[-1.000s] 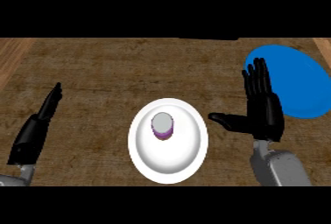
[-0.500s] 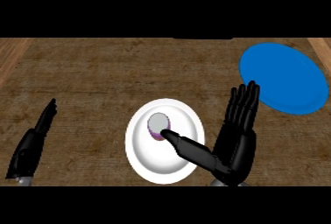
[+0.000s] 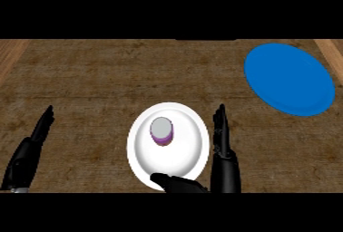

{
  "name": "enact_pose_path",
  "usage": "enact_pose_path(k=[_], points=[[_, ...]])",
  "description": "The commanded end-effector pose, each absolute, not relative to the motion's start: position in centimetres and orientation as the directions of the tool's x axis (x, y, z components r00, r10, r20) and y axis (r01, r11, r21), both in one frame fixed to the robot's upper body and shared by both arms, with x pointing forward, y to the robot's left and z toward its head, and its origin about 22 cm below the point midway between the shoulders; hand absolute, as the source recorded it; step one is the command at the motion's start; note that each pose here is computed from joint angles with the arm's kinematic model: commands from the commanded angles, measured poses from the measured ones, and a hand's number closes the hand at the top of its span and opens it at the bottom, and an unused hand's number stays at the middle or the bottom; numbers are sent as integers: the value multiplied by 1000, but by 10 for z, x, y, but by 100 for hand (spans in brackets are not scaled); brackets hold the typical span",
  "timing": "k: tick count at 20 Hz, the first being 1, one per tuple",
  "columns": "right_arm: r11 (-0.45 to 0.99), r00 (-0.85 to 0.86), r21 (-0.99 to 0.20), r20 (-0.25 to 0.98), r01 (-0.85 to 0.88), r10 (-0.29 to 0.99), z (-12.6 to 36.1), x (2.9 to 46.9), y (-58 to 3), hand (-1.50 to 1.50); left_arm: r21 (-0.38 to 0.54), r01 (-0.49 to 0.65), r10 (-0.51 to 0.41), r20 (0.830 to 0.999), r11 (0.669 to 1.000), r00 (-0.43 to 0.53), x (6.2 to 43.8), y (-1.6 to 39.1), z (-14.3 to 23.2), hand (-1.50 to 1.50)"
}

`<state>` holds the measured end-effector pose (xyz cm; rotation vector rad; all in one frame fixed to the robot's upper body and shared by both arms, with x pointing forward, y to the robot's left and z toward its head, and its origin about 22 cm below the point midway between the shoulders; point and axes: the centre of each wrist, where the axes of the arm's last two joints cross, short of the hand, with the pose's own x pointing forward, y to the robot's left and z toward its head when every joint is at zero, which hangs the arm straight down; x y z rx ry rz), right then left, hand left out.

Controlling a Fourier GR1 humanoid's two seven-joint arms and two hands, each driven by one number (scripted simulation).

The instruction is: Pick the can from the plate and place it in the plate

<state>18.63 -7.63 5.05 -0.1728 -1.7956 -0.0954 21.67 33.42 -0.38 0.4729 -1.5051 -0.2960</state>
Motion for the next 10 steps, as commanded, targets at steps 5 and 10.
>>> enact_pose_path(k=[5,10], points=[[949,32,-314,949,30,313,71,205,-105,-150,474,-103,-471,881,874,57,214,336,-6,0],[913,152,-405,900,-46,407,114,234,-100,-150,478,-99,-475,878,873,53,210,343,1,0]])
